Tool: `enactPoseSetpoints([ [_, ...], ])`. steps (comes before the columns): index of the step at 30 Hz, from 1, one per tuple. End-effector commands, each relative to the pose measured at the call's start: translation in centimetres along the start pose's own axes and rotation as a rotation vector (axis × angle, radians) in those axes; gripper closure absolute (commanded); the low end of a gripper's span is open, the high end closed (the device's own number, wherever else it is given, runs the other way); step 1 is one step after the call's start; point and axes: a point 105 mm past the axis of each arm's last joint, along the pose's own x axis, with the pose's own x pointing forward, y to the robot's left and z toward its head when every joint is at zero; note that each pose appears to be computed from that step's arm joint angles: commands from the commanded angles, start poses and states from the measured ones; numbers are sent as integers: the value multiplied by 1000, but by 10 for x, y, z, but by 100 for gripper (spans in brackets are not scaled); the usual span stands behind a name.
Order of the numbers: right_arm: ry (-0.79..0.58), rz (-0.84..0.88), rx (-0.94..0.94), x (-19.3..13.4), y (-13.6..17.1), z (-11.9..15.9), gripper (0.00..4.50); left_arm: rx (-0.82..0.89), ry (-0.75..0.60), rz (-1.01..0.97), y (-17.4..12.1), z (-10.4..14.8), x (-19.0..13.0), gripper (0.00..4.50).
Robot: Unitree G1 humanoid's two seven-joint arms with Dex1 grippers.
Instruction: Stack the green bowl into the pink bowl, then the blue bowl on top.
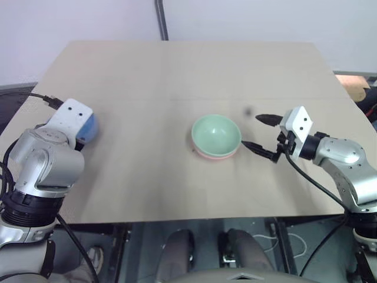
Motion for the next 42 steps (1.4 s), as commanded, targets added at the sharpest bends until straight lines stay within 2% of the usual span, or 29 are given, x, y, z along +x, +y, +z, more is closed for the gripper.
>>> enactPoseSetpoints([
  [1,-47,9,-46,-2,-1,14,0,14,-9,5,-6,1,8,138],
  [2,-55,12,-47,-3,0,15,0,27,-10,3,-8,1,11,160],
  [8,-126,40,-34,-6,9,31,0,63,-36,-6,-16,7,21,415],
  [9,-131,45,-32,-7,11,32,0,68,-43,-7,-16,9,22,439],
  [18,-218,97,26,-8,23,51,0,124,-127,-31,-23,28,21,446],
  [25,-273,161,30,5,39,66,0,154,-168,-57,-25,37,17,446],
  [27,-276,160,29,8,39,67,0,159,-219,-80,-28,46,12,446],
  [30,-273,154,27,8,39,67,0,180,-439,-232,-51,82,-12,446],
  [33,-259,129,25,4,36,64,0,240,-768,-461,-84,124,-65,446],
  [35,-248,81,22,-4,30,63,0,360,-977,-594,-105,144,-105,446],
  [39,-234,-49,16,-26,17,64,0,554,-1232,-823,-135,163,-153,446],
  [42,-221,-100,12,-35,16,65,0,671,-1301,-914,-143,163,-164,446],
])
